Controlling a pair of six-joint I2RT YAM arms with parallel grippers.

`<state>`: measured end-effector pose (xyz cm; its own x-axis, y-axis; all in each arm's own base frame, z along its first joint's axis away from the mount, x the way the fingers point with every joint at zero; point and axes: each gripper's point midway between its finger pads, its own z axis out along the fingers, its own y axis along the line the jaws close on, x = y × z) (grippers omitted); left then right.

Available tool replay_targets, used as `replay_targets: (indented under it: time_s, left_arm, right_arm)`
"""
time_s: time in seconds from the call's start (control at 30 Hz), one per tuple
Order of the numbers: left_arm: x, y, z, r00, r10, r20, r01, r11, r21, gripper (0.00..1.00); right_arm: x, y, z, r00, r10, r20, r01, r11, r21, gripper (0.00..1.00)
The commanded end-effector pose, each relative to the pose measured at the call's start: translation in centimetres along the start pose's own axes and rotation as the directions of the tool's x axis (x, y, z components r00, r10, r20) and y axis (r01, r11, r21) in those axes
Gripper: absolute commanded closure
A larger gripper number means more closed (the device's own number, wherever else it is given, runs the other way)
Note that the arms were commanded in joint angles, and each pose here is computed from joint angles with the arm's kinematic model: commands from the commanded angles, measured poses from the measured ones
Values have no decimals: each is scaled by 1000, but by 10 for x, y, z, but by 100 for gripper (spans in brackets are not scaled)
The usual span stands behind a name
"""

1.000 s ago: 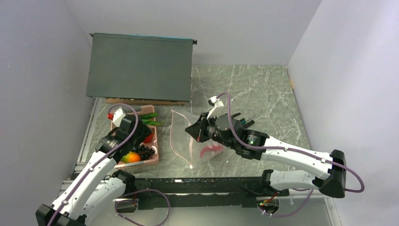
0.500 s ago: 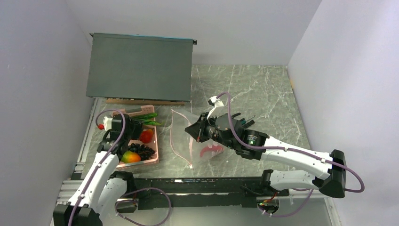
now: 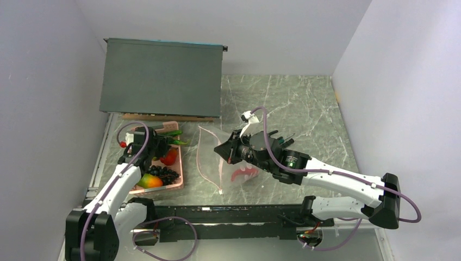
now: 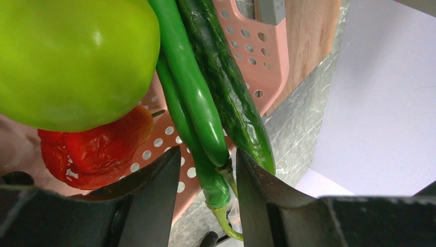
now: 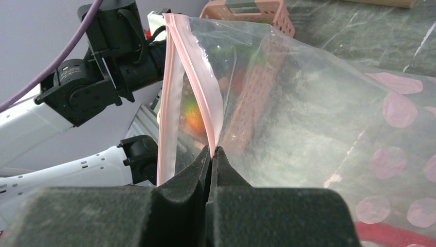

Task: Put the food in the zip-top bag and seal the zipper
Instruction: Pick up the fake vegetable from the bin.

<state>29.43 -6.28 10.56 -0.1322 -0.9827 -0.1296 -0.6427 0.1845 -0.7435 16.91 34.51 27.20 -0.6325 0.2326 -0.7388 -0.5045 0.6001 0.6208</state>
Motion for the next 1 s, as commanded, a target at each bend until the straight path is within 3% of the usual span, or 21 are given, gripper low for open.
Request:
replay_targets:
  time_s: [0.0,0.33,0.57,0.97]
  left_arm:
    - [-3,-31,-3,999,-47,-3,47,997,60,53]
    - [-9,-18,-6,998,-62,34,61,998,13,69]
    - [-7,-18,-2,999,-44,23,44,999,10,59]
    - [-15,-19,-19,998,2,64,-3,1000,10,76]
  right_arm:
    - [-17,9,-7,998,5,60,-2,999,-42,100]
    - [-18,8,-8,998,13,66,-10,999,-40,100]
    - [-15,9,-6,998,26,52,-24,999,-44,100]
    - [-16,11,-5,998,34,51,-32,998,-46,100]
